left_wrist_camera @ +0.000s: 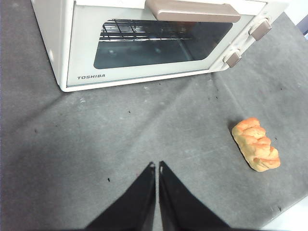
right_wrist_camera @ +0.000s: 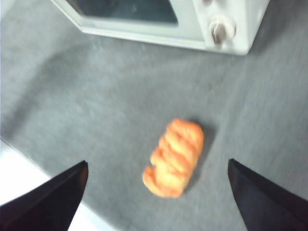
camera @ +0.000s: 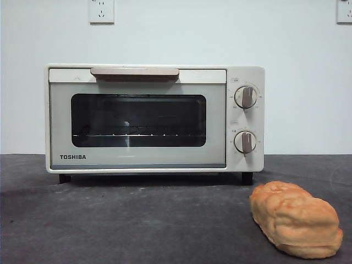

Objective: The left arm flap open the oven, the right arm pick bread and place it into oven, the left arm flap close the oven

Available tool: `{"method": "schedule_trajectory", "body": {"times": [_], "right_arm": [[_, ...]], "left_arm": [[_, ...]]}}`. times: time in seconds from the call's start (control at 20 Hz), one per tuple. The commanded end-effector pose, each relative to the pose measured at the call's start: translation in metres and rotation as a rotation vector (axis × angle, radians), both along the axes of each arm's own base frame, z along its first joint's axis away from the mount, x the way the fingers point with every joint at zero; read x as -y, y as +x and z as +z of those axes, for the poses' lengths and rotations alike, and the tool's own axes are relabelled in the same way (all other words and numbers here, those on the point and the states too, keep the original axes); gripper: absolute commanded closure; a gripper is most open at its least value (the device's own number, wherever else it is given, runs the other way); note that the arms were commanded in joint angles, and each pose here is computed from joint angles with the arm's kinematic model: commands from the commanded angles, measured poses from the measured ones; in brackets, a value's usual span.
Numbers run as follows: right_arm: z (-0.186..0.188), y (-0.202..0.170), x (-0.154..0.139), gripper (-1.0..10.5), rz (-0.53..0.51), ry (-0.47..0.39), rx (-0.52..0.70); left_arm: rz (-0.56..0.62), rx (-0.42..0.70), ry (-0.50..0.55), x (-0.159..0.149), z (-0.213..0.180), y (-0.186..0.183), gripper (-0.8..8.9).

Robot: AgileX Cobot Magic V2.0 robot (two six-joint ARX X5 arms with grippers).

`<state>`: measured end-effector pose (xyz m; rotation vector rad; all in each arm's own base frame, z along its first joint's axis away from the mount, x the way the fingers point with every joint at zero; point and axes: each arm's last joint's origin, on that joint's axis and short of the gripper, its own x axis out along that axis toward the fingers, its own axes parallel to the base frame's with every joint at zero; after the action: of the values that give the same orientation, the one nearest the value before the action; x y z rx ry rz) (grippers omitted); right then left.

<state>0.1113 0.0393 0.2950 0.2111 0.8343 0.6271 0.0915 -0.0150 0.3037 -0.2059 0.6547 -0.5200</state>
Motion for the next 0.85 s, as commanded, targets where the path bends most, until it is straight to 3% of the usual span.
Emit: {"method": "schedule_trajectory", "body": {"times": [0.05, 0.3, 0.7, 0.85], "right_arm": [[-0.021, 0.004, -0.007, 4.8, -0.016, 0.011, -0.080], [-0.069, 0.005, -0.030, 4.8, -0.023, 0.021, -0.141], [-0.108, 0.013, -0.072, 4.6, -0.083, -0.152, -0.121], [-0.118, 0.020, -0.087, 4.6, -0.077, -0.165, -0.115]], "left_arm": [[-0.012, 0.034, 0.006, 0.000, 0.007, 0.000, 7.97], [-0.011, 0.037, 0.006, 0.000, 0.007, 0.000, 7.97], [-0.012, 0.036, 0.006, 0.000, 0.007, 0.000, 7.97], [-0.012, 0.036, 0.006, 0.000, 0.007, 0.000, 7.97]]}}
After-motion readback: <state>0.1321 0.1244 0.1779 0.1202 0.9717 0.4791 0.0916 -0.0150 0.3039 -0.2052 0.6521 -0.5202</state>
